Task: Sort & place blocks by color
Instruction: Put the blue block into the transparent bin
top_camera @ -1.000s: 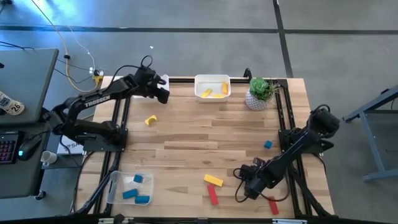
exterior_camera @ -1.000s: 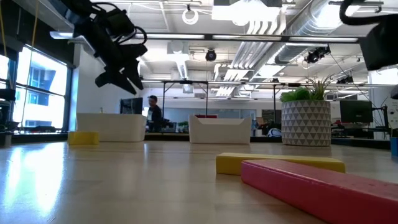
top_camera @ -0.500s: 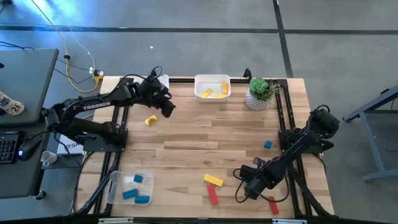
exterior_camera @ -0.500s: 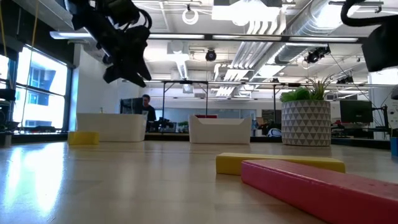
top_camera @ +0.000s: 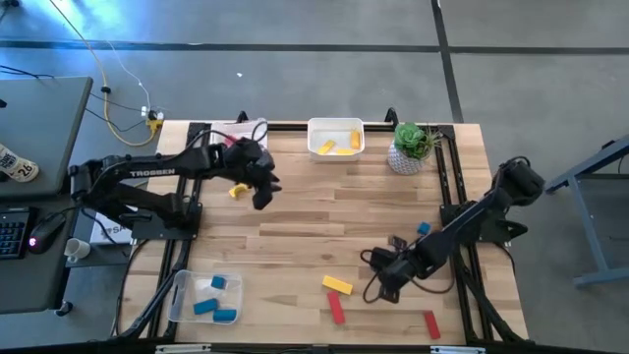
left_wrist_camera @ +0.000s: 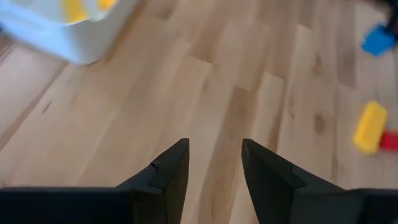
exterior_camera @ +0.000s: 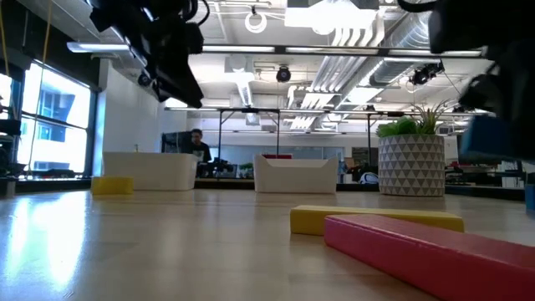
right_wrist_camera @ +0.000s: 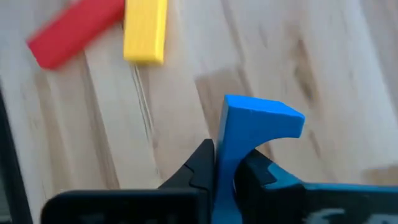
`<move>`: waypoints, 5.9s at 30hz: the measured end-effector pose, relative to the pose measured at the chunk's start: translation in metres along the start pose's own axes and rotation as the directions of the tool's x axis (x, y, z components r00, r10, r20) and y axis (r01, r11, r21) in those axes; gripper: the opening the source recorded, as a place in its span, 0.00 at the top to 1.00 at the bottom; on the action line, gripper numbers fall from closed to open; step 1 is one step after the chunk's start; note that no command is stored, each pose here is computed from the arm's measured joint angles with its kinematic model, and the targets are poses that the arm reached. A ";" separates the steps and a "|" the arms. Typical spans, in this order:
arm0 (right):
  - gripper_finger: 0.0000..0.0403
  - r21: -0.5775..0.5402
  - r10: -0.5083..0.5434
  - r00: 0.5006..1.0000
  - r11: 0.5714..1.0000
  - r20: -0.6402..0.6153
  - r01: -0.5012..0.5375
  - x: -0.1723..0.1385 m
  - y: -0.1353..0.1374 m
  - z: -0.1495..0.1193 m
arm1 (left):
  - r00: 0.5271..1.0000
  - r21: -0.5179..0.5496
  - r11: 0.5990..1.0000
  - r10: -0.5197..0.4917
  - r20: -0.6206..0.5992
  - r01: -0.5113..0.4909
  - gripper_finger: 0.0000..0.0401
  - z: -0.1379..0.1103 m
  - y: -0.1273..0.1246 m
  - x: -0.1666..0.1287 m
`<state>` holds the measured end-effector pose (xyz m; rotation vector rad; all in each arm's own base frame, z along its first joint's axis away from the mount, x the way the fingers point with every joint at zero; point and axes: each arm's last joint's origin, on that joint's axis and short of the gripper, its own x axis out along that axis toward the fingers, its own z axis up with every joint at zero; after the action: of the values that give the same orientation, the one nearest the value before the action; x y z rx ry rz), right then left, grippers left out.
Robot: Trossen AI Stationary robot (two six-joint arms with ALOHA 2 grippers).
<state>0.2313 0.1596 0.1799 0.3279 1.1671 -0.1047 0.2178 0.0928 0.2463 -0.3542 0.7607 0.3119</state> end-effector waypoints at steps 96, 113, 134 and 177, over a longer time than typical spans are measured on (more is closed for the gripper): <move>0.95 -0.425 0.740 0.558 0.672 0.376 -0.606 0.020 -0.097 0.160 | 0.886 0.657 0.731 -0.413 0.213 0.183 0.48 -0.003 -0.130 0.070; 0.95 -0.389 0.732 0.572 0.682 0.372 -0.620 0.021 -0.096 0.159 | 0.878 0.726 0.671 -0.427 0.214 0.150 0.66 -0.004 -0.132 0.074; 0.61 -0.344 0.672 0.607 0.739 0.424 -0.579 0.023 -0.094 0.159 | 0.889 0.703 0.691 -0.413 0.196 0.165 0.72 -0.007 -0.135 0.073; 0.54 -0.359 0.731 0.569 0.682 0.377 -0.637 0.004 -0.074 0.156 | 0.961 0.379 0.883 -0.247 -0.128 0.277 0.72 -0.088 -0.175 -0.029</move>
<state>0.3524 0.0423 0.2165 0.5404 0.4534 0.5931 0.2143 -0.1051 0.2427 -0.0837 0.8192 -0.1147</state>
